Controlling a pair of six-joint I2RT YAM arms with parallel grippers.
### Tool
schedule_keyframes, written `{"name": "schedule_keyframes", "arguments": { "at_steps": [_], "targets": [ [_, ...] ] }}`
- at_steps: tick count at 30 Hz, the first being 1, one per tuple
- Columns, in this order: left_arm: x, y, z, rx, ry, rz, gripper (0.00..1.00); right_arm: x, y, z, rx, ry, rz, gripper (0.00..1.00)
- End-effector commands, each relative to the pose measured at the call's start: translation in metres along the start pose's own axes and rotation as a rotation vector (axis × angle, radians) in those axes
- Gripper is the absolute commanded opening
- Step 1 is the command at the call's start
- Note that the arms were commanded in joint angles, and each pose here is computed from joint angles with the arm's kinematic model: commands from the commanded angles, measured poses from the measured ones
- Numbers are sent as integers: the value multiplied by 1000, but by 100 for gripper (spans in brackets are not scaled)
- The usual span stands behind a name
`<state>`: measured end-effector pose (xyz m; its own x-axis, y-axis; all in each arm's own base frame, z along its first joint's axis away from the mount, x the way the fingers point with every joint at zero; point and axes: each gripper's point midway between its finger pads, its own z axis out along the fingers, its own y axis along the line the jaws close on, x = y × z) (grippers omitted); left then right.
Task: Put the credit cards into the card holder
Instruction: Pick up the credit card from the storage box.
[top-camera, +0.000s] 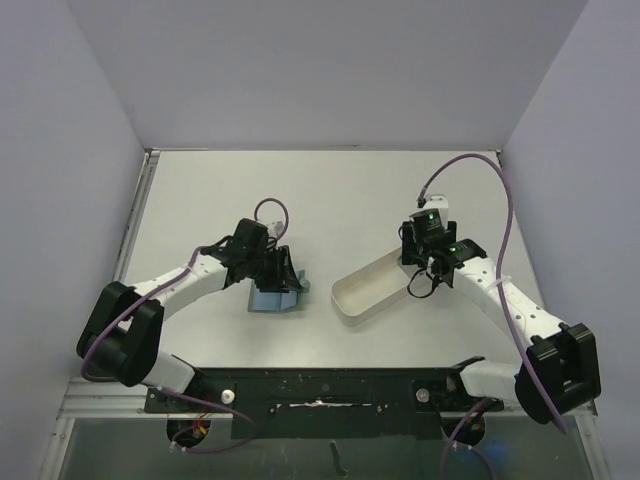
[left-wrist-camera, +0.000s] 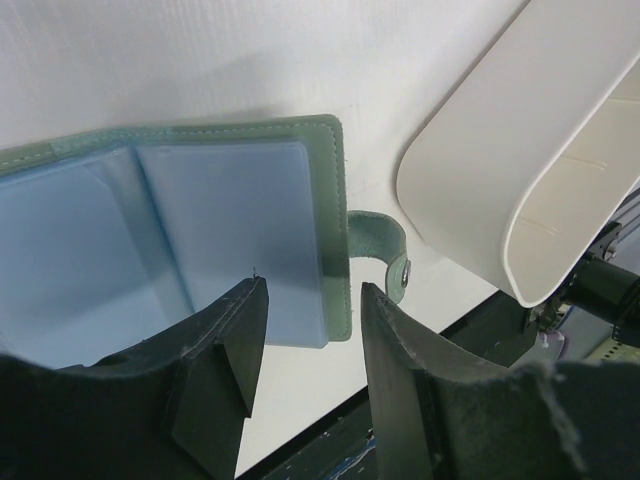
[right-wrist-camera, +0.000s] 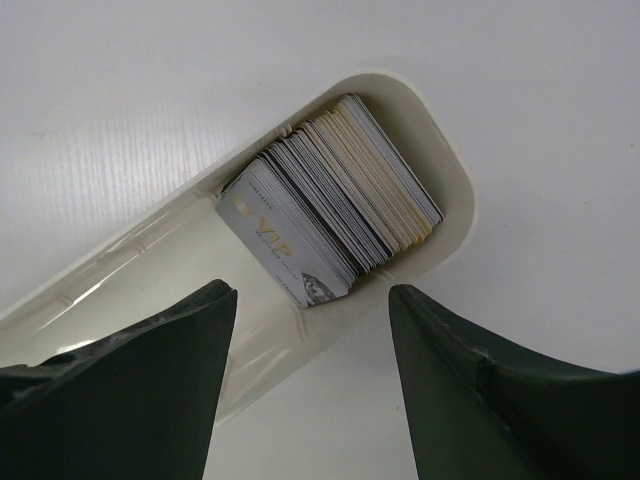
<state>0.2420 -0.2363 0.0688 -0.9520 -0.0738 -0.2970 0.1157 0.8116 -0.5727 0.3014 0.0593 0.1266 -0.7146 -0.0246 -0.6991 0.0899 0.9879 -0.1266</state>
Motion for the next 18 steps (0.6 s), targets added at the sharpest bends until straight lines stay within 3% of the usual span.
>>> {"name": "schedule_keyframes", "arguments": {
  "at_steps": [1,7,18],
  "targets": [
    [-14,-11,-8,67,-43,38,40,-22,0,3,-7,-33,-88,62],
    [-12,-9,-8,81,-21,24,41,-29,6,9,-56,-74,-187,62],
    [-10,-8,-4,111,6,-20,41,-15,12,36,-83,35,-399,69]
  ]
}}
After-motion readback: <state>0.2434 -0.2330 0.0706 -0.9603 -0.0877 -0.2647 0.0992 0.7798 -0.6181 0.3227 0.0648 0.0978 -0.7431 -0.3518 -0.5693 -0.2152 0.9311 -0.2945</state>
